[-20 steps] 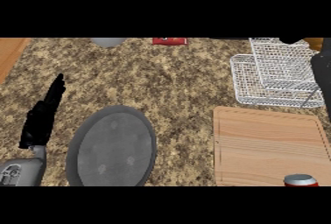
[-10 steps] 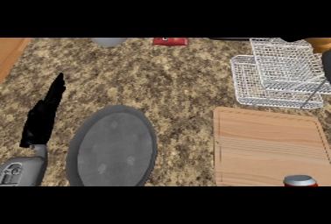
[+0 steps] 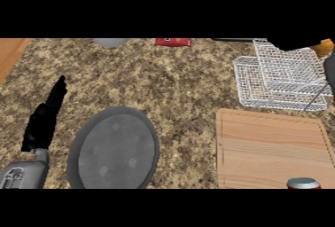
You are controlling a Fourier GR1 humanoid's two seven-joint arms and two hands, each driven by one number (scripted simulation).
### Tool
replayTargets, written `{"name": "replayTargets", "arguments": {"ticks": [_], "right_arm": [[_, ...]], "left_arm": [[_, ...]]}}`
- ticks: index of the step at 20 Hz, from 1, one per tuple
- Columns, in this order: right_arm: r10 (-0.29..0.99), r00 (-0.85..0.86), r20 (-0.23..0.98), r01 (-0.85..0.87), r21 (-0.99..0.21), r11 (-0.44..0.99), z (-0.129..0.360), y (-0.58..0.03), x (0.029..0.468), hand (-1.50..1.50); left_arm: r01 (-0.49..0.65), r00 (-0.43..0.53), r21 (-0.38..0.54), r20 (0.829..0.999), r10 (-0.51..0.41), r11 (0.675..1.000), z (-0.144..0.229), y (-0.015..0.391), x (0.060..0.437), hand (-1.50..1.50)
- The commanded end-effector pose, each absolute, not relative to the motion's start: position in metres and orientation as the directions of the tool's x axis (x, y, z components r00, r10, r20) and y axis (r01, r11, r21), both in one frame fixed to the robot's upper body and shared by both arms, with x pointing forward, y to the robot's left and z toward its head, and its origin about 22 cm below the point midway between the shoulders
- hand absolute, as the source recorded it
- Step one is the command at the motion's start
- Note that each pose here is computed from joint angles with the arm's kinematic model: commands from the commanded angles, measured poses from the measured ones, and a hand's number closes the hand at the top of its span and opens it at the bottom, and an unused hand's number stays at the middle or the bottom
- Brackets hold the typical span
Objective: Pick the croissant from the cutting board and place it in the tiered basket
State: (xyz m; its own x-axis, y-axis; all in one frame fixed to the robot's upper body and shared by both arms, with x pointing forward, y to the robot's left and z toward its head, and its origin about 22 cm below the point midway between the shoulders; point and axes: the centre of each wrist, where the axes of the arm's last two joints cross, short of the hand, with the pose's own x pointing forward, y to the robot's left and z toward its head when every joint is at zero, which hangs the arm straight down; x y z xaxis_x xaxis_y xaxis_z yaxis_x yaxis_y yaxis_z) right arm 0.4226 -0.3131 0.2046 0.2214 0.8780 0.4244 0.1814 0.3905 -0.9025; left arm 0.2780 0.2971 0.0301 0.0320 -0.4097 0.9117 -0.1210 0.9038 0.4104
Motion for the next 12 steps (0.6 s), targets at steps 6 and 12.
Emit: {"name": "replayTargets", "arguments": {"ticks": [6,12], "right_arm": [[0.787,0.171,0.592,0.331,-0.787,0.520,0.205,-0.340,0.411,-1.50],[0.746,0.128,0.654,0.471,-0.702,0.534,0.238,-0.373,0.383,-1.50]], "left_arm": [[-0.139,0.041,0.408,0.913,-0.406,0.903,0.036,0.309,0.283,0.00],[-0.141,0.042,0.412,0.911,-0.410,0.900,0.035,0.306,0.268,0.00]]}}
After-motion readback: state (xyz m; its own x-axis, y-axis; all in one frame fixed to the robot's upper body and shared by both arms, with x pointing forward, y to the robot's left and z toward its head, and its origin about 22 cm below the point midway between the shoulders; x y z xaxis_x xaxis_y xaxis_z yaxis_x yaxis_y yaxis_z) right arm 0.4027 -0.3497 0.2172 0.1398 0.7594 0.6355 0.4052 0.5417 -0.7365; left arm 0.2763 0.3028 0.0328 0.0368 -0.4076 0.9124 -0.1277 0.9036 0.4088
